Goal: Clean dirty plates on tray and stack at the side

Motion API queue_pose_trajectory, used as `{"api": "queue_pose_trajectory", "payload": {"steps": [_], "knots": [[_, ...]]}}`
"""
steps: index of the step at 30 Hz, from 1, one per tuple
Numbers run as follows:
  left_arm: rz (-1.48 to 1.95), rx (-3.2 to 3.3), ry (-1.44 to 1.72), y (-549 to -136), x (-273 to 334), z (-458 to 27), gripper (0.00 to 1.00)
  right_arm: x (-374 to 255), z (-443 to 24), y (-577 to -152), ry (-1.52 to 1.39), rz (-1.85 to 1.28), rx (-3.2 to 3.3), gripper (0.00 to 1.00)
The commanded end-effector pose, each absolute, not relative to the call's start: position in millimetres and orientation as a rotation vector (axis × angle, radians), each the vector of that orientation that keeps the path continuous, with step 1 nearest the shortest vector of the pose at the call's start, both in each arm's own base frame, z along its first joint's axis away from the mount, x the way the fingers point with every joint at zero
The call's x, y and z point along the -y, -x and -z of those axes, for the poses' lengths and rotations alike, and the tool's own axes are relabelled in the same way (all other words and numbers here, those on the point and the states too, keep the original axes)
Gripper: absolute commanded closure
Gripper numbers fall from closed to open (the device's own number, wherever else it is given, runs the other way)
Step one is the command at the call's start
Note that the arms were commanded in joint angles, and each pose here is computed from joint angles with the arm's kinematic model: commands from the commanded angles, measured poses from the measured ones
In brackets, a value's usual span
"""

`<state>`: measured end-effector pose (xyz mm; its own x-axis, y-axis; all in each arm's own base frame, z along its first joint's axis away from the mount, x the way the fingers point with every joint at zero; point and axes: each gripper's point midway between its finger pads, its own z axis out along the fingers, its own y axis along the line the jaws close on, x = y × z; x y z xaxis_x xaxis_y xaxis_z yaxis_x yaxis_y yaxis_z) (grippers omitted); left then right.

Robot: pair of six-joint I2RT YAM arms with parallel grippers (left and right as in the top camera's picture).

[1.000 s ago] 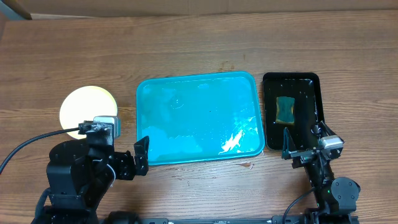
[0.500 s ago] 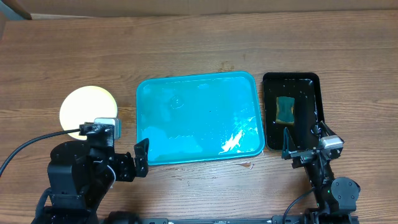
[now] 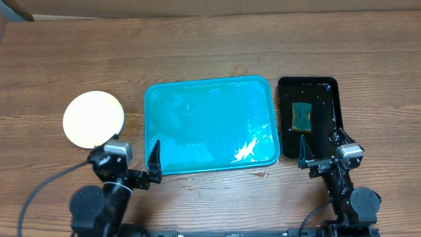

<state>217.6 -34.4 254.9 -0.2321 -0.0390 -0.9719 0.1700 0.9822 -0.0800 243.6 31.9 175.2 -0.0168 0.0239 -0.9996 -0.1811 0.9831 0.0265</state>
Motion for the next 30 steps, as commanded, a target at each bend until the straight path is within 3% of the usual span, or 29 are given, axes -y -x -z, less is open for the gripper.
{"api": "queue_pose_trajectory", "payload": {"steps": [1, 13, 24, 30], "knots": [[0.163, -1.712, -0.133, -221, 35, -238, 0.0, -33, -173, -243, 0.133, -0.166, -1.577, 0.0], [0.063, -1.334, -0.243, -234, 41, -240, 0.0, -33, -173, -243, 0.133, -0.166, -1.577, 0.0], [0.114, -1.605, -0.225, -243, 41, -163, 0.0, -33, -173, -243, 0.133, -0.166, -1.577, 0.0], [0.115, -1.618, -0.223, -242, 41, -160, 0.0, -33, -173, -243, 0.133, -0.166, -1.577, 0.0]]}}
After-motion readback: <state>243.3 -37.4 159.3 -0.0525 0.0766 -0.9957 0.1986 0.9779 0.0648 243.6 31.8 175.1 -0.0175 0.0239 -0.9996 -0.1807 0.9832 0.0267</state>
